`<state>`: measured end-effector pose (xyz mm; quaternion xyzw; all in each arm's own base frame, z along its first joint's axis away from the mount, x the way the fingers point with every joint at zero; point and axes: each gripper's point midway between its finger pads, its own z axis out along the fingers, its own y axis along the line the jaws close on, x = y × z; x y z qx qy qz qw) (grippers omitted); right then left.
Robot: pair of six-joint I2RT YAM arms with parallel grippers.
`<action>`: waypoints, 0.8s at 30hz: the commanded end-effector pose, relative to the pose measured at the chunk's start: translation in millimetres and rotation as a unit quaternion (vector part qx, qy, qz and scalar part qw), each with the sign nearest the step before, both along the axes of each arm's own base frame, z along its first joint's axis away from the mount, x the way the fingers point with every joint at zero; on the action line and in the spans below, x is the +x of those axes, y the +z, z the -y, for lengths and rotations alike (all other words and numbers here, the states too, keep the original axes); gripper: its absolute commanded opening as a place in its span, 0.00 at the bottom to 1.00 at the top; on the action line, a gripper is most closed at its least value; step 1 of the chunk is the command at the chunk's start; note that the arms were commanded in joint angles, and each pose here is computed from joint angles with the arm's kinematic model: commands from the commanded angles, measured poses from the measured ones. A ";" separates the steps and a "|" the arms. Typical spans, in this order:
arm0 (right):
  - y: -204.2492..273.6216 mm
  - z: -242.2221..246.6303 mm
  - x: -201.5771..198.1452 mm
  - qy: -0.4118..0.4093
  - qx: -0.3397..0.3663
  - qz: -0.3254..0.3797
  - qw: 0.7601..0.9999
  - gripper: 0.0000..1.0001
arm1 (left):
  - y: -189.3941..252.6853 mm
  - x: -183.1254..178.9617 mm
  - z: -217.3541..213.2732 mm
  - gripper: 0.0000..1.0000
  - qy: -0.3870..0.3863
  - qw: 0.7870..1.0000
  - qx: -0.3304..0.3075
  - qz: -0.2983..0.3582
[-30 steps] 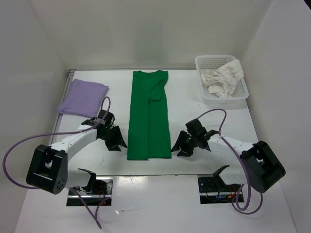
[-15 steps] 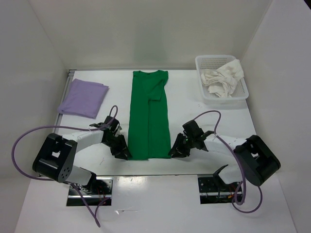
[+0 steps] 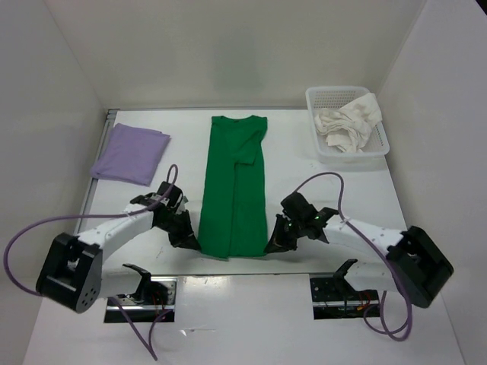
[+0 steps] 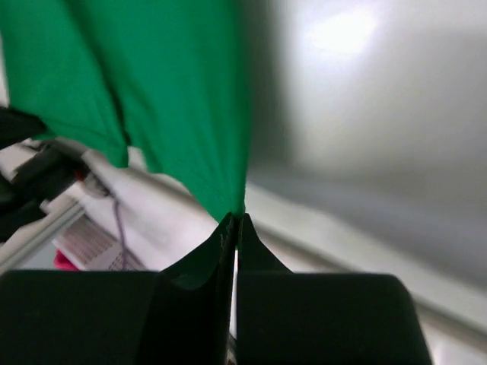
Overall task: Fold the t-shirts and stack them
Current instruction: Grab the bottom of the folded rectangular tshirt with both arms, then fold the folded rectangular tshirt in 1/3 of the way
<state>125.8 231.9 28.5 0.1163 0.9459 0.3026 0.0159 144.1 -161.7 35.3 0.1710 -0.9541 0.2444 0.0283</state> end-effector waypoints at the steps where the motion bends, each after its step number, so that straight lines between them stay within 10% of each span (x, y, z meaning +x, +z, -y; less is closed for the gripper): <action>1: 55.5 -8.8 9.2 -0.005 0.025 0.039 0.999 0.00 | 45.0 -5.8 3.2 0.00 -0.015 0.999 -0.024 0.026; 14: 76.5 11.0 233.4 -0.034 -0.018 0.160 0.986 0.00 | 98.9 248.4 -3.6 0.00 0.051 0.975 0.036 0.214; 24: 39.5 14.0 318.8 -0.039 -0.039 0.173 0.983 0.00 | 49.7 324.9 -12.7 0.04 0.064 0.974 0.076 0.201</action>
